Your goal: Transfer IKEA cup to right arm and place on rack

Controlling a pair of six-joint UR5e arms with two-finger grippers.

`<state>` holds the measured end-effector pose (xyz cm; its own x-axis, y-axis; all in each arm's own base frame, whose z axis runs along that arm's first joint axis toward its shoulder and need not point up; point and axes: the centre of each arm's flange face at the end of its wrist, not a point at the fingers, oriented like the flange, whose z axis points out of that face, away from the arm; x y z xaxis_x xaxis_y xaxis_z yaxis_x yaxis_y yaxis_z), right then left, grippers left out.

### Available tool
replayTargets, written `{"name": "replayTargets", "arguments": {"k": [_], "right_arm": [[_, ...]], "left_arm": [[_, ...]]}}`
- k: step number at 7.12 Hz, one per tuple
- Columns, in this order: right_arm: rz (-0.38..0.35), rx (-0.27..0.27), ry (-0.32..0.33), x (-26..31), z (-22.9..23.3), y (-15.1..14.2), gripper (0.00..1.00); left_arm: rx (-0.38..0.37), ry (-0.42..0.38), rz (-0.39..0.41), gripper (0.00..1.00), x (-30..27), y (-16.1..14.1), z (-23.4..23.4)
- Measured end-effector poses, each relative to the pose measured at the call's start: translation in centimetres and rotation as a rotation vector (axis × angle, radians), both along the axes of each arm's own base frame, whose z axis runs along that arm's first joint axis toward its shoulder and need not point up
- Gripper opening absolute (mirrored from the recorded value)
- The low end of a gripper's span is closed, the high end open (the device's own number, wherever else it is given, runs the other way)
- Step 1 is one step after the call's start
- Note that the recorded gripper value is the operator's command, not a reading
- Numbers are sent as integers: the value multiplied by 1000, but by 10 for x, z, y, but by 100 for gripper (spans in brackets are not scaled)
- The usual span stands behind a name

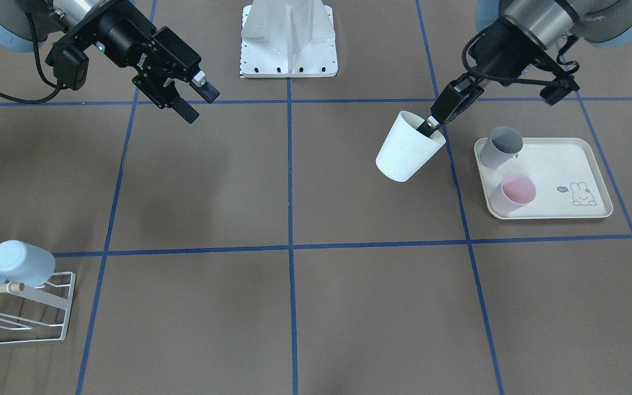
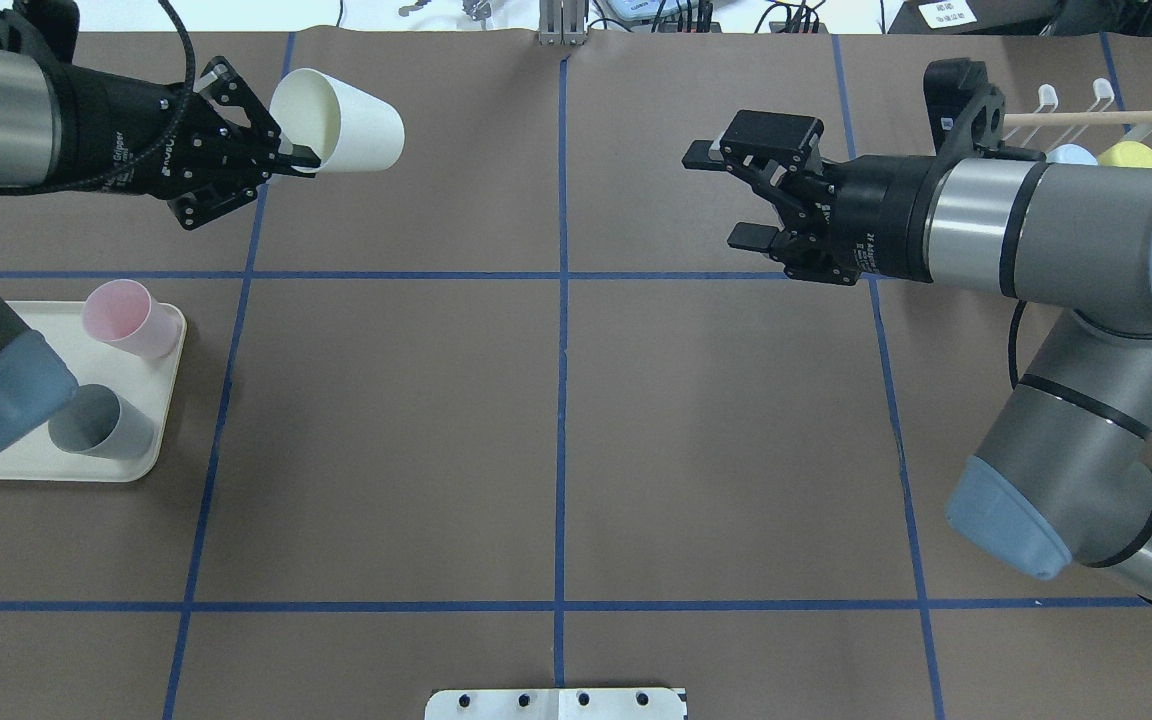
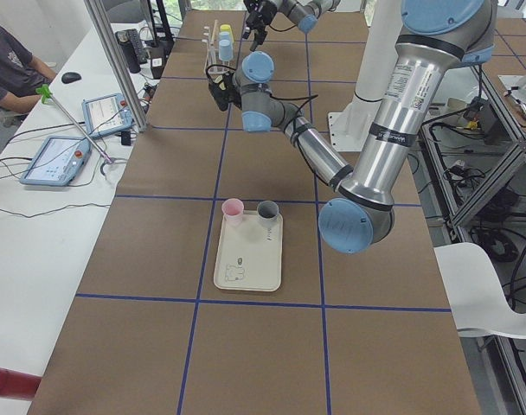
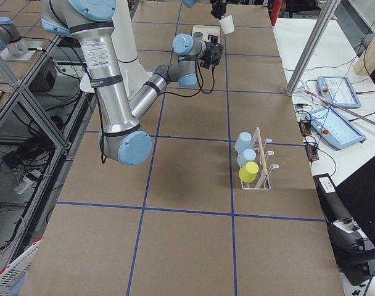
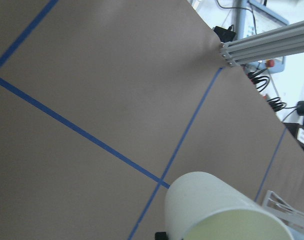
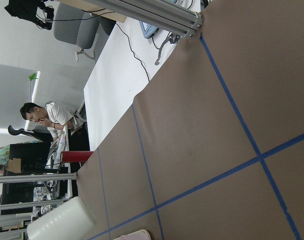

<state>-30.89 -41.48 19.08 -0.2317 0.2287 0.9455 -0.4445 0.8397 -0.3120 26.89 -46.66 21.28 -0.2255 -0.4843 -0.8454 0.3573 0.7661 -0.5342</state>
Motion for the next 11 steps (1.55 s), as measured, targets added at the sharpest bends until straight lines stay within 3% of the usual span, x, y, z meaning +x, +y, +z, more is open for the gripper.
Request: {"name": "replayTargets", "arguments": {"k": [3, 4, 7, 11], "right_arm": [[-13, -1, -148, -11, 14, -4, 100], [-14, 2, -188, -18, 19, -3, 100], [5, 7, -266, -51, 13, 14, 100], [21, 1, -294, -84, -2, 17, 100]], "left_arm": [[-46, 322, -110, 0, 44, 26, 8], [-50, 393, -132, 0, 62, 37, 13], [-94, 514, -157, 0, 105, 65, 3], [-143, 593, -186, 0, 170, 94, -31]]}}
